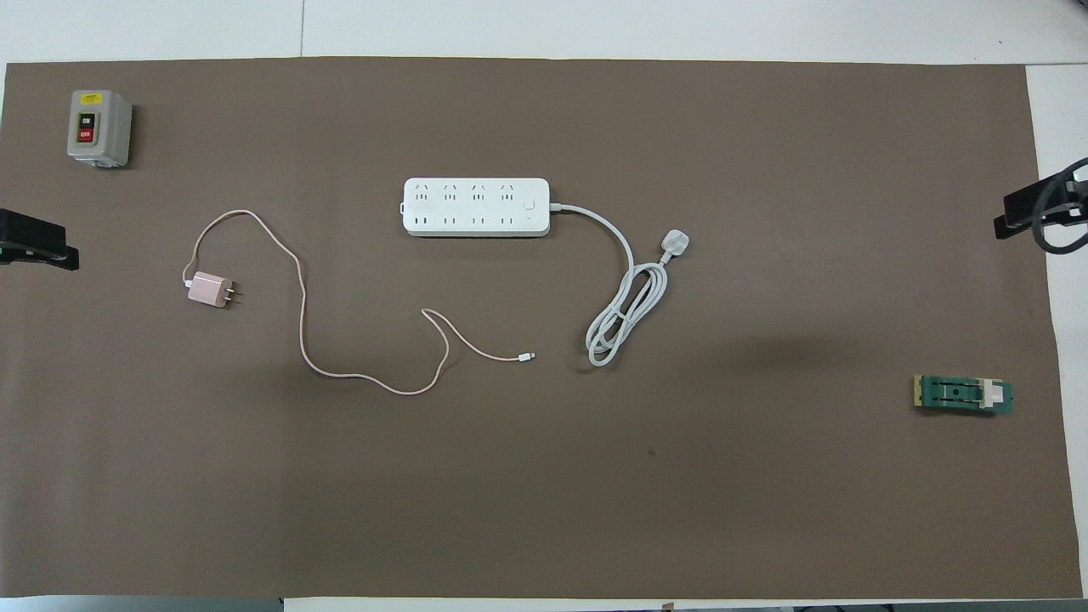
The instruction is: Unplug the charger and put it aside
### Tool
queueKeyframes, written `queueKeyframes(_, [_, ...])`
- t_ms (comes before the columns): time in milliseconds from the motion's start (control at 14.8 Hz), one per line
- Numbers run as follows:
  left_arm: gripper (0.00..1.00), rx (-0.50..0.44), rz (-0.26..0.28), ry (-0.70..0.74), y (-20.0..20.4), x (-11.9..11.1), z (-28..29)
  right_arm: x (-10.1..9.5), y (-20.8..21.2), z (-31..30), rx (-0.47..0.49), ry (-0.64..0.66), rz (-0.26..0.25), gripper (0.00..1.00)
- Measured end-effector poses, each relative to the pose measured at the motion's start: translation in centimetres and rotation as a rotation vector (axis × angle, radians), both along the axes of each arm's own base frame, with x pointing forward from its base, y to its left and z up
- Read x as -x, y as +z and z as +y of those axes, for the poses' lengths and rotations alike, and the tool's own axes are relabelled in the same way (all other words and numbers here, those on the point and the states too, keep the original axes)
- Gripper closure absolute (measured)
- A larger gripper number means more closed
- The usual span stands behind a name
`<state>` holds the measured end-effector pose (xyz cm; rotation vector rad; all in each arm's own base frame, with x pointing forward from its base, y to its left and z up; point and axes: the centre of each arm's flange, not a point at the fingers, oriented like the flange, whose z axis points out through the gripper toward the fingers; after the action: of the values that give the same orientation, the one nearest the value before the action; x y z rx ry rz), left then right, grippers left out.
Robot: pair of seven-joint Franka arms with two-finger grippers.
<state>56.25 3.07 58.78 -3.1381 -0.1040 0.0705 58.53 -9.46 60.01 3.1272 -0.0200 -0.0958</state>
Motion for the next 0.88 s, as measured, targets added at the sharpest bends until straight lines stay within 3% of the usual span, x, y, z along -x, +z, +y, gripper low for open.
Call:
queueKeyframes(202, [0.0, 0.0, 0.01, -0.012, -0.2, 0.1, -0.7, 2.8, 3.9, 0.8, -0.014, 0.033, -0.012, 0.0])
queueKeyframes(405, [0.0, 0.003, 0.025, -0.053, -0.6, 0.3, -1.6, 4.9, 5.4, -0.1, 0.0, 0.058, 0.007, 0.0])
queueKeyframes(607, [0.0, 0.004, 0.034, -0.099, -0.8, 0.5, -2.9, 5.2, 4.2, -0.8, 0.019, 0.065, 0.033, 0.0])
queueKeyframes(877, [0.0, 0.008, 0.042, -0.143, -0.4, 1.1, -3.2, 4.5, 3.3, 0.3, 0.055, 0.08, 0.013, 0.0])
